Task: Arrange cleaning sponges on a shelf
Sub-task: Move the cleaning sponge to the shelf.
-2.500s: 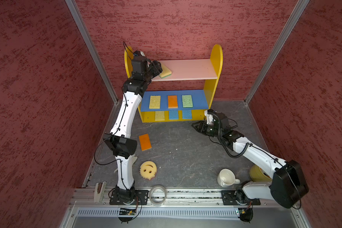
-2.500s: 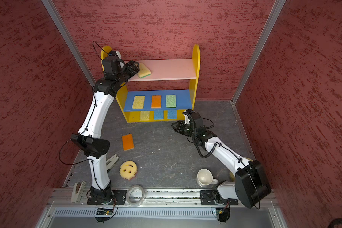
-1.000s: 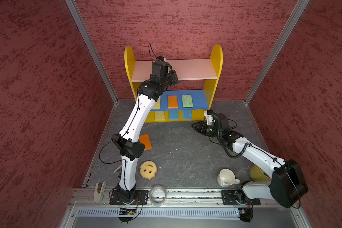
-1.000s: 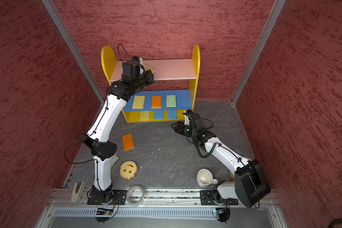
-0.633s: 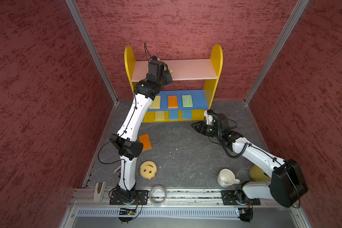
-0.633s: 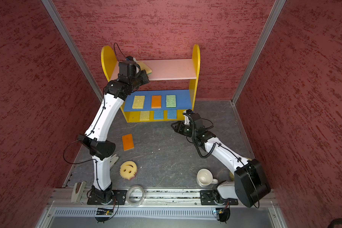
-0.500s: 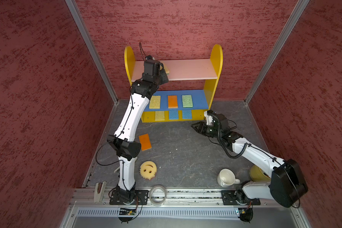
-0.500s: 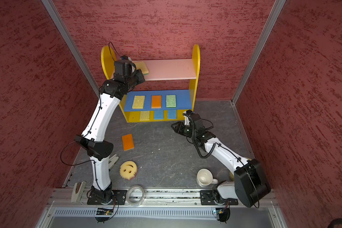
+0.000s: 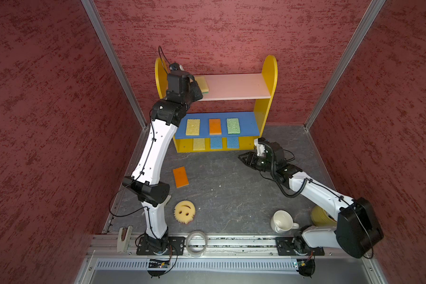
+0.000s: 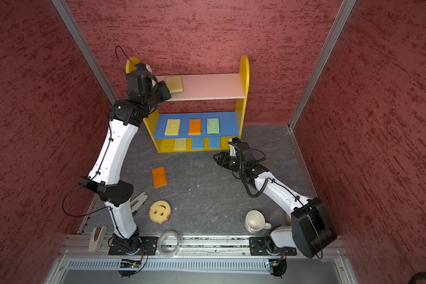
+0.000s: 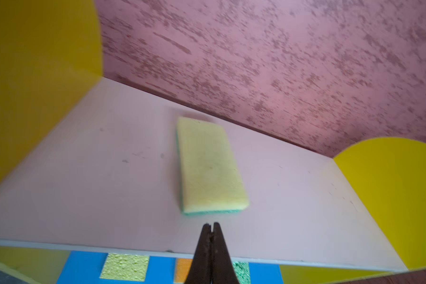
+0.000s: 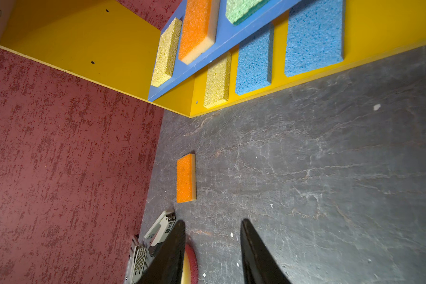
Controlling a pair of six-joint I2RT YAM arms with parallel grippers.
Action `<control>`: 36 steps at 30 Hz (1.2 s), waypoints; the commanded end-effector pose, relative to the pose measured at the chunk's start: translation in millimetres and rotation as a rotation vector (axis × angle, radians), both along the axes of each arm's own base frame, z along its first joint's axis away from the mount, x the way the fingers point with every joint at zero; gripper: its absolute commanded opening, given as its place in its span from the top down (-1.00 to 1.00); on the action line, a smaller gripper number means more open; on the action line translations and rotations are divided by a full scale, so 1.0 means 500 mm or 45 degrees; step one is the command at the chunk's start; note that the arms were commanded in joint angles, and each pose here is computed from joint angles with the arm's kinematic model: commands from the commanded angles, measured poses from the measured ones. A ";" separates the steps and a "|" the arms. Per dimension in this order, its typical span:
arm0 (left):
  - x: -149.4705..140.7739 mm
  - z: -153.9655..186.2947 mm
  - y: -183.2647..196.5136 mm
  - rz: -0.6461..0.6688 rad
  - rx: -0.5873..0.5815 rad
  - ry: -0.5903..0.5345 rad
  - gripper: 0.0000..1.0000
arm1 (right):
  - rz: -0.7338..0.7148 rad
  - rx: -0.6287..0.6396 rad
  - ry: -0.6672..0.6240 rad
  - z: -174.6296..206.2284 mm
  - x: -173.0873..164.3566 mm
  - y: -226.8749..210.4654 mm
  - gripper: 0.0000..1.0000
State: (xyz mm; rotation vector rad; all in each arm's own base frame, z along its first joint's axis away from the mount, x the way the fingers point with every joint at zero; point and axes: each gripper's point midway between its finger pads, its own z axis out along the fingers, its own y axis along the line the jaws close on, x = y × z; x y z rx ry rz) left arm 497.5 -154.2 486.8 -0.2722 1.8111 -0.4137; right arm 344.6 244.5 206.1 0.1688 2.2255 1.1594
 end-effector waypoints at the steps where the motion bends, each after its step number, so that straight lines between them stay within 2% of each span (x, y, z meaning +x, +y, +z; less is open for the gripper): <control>1: 0.013 0.004 -0.052 -0.085 0.055 -0.032 0.61 | -0.010 0.026 -0.002 0.001 0.006 0.000 0.21; 3: 0.029 -0.003 -0.055 -0.077 0.077 -0.041 0.19 | -0.012 0.026 -0.002 0.001 0.007 0.000 0.21; 6: 0.043 -0.008 -0.046 -0.026 0.103 -0.053 -0.12 | -0.012 0.020 0.002 -0.003 0.008 0.000 0.21; 8: 0.053 -0.003 -0.040 0.007 0.129 -0.082 -0.23 | -0.006 0.022 0.005 -0.004 0.010 0.003 0.21; 12: 0.074 0.002 -0.039 0.036 0.157 -0.130 -0.31 | -0.001 0.026 0.019 -0.014 0.011 0.007 0.21; 17: 0.081 -0.016 -0.025 0.095 0.200 -0.103 -0.57 | -0.004 0.017 0.027 -0.023 0.013 0.005 0.21; 20: 0.075 -0.022 -0.012 0.148 0.259 -0.083 -0.59 | 0.005 0.021 0.031 -0.026 0.016 0.010 0.21; 25: 0.060 -0.041 0.010 0.189 0.324 -0.015 -0.44 | 0.010 0.032 0.035 -0.029 0.018 0.014 0.21; 31: 0.058 -0.058 0.031 0.125 0.200 0.053 -0.09 | 0.012 0.038 0.035 -0.031 0.018 0.015 0.21; 36: 0.062 -0.072 0.051 0.077 0.080 0.108 -0.08 | 0.006 0.036 0.040 -0.038 0.015 0.012 0.21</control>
